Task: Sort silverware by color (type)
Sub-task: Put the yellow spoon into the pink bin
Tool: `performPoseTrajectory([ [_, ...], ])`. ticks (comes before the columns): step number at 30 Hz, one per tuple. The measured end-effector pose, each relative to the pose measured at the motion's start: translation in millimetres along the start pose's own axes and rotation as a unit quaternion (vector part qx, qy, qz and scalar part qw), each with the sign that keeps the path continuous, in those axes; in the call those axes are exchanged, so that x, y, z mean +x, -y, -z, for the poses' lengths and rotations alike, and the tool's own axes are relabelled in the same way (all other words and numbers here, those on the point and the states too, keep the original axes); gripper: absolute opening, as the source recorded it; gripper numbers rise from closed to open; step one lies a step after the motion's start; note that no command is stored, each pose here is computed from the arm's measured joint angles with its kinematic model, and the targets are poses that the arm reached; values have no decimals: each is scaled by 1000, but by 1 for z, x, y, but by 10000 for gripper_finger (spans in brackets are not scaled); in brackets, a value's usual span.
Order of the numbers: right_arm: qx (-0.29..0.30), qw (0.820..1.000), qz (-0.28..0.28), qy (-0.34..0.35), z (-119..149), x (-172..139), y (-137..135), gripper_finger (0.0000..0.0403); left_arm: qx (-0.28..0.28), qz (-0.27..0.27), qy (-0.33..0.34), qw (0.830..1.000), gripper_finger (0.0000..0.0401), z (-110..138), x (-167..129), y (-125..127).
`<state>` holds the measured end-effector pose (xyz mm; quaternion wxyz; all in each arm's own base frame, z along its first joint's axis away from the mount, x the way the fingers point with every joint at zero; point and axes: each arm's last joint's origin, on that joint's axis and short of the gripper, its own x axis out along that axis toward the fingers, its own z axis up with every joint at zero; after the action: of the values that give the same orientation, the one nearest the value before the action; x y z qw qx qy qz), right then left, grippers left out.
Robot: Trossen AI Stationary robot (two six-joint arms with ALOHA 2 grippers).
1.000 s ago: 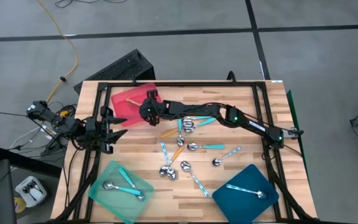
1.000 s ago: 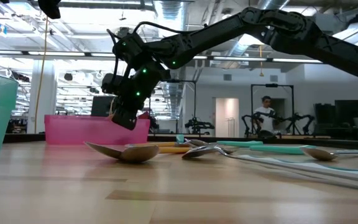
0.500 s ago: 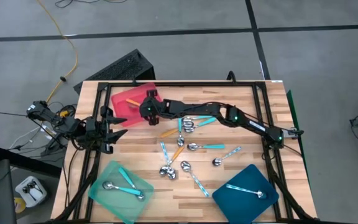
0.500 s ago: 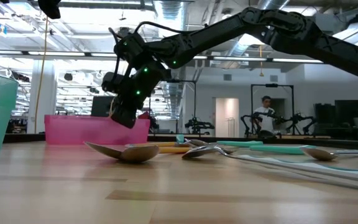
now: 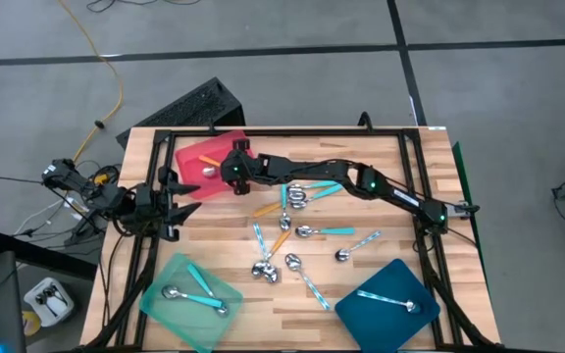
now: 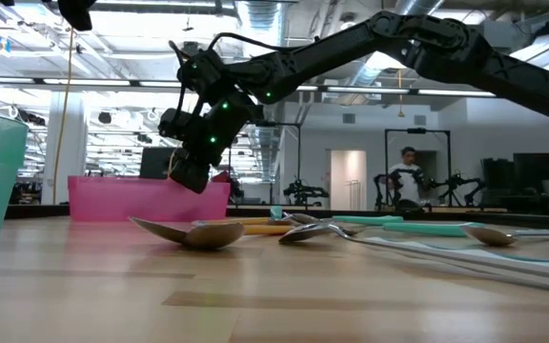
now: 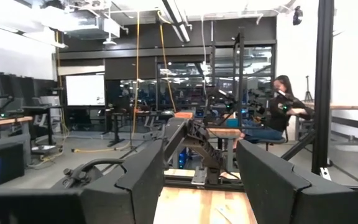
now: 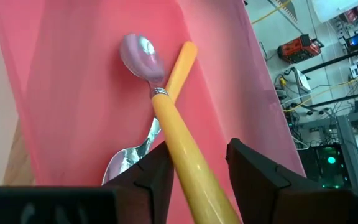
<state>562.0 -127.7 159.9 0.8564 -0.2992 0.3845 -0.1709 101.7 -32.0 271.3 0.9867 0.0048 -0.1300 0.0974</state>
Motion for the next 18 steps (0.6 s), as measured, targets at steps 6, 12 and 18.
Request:
performPoseTrajectory([
  [6, -7, 1000, -15, -9, -2, -4, 4, 172, -5, -1, 0, 1000, 190, 0, 0, 0],
  [12, -12, 1000, -25, -11, 1, -4, 10, 172, -6, -1, 0, 1000, 190, 0, 0, 0],
  [18, -19, 999, -31, -8, 1, -4, 10, 172, -6, -1, 0, 1000, 190, 0, 0, 0],
])
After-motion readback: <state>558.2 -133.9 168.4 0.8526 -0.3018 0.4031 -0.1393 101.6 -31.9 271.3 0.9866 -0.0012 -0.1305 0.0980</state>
